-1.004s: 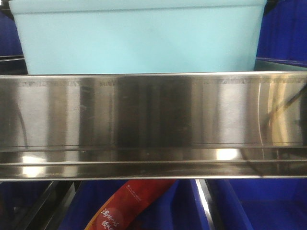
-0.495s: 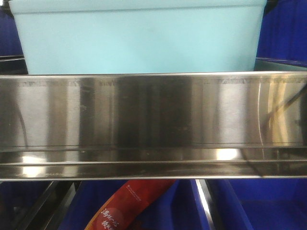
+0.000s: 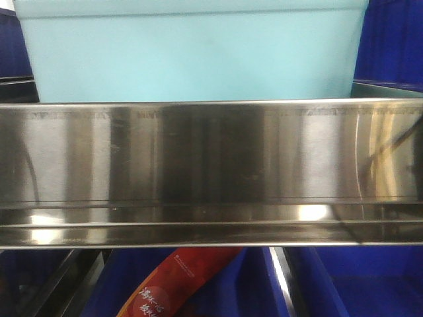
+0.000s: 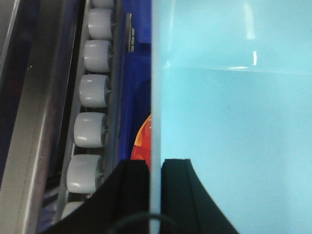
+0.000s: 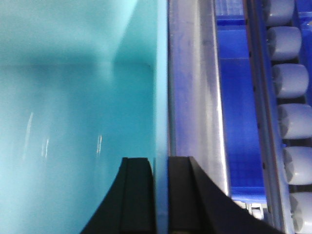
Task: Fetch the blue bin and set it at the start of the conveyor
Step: 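Close both grippers on opposite rims of the light-teal bin, then lift the teal bin with both grippers and pull it off the shelf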
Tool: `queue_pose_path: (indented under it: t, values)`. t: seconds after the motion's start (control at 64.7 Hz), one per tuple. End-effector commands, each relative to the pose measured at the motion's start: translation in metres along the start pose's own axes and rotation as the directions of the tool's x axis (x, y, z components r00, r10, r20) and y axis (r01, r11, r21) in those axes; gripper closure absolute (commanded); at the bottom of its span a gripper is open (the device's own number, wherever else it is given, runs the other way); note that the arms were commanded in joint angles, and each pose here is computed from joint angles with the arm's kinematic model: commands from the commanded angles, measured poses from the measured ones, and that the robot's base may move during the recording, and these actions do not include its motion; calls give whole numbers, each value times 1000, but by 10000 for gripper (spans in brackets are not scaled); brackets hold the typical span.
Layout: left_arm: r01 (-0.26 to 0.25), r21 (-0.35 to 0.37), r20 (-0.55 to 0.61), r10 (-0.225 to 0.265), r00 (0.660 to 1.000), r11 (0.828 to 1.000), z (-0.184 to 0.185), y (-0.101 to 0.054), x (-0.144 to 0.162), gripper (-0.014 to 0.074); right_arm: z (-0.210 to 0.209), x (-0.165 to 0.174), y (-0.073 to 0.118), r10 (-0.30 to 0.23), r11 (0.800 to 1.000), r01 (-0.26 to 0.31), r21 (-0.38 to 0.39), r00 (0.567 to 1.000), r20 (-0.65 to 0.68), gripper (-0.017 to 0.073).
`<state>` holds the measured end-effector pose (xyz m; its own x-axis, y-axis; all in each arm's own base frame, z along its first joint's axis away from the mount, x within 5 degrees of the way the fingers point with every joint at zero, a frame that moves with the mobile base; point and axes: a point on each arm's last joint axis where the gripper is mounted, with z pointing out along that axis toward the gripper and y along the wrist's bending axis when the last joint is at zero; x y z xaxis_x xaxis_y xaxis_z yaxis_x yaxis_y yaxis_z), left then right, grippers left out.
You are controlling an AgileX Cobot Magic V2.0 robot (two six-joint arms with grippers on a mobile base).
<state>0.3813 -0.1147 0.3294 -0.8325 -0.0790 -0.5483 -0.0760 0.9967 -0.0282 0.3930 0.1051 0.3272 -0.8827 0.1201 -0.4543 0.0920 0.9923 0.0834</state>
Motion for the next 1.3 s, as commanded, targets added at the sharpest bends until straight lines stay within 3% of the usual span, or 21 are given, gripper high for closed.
queue_pose_path:
  t: [0.0,0.232,0.417,0.618,0.773,0.989,1.283]
  values:
    - [16,-34,18,-15,1000,999,-8,4,-1,705,-9,-3,-3,-7,999,6,41,999,32,724]
    - [16,-45,101,-11,995,999,-46,-2,-4,705,-46,-2,3,-31,998,25,51,992,124,724]
    - [10,15,190,-12,982,1000,-89,-6,-3,705,-84,3,3,-34,999,25,46,976,216,724]
    - [13,53,309,-29,951,999,-139,-2,-9,705,-137,6,0,-29,1000,25,17,941,337,724]
    - [22,53,385,-41,922,998,-168,2,-18,705,-174,2,-1,-40,999,25,40,901,433,724]
    - [29,79,436,-61,898,996,-189,5,-25,705,-200,-1,-1,-23,1000,20,11,869,493,724]
    - [16,81,453,-51,890,997,-194,6,-26,705,-200,-1,-1,-26,1000,21,15,871,490,724]
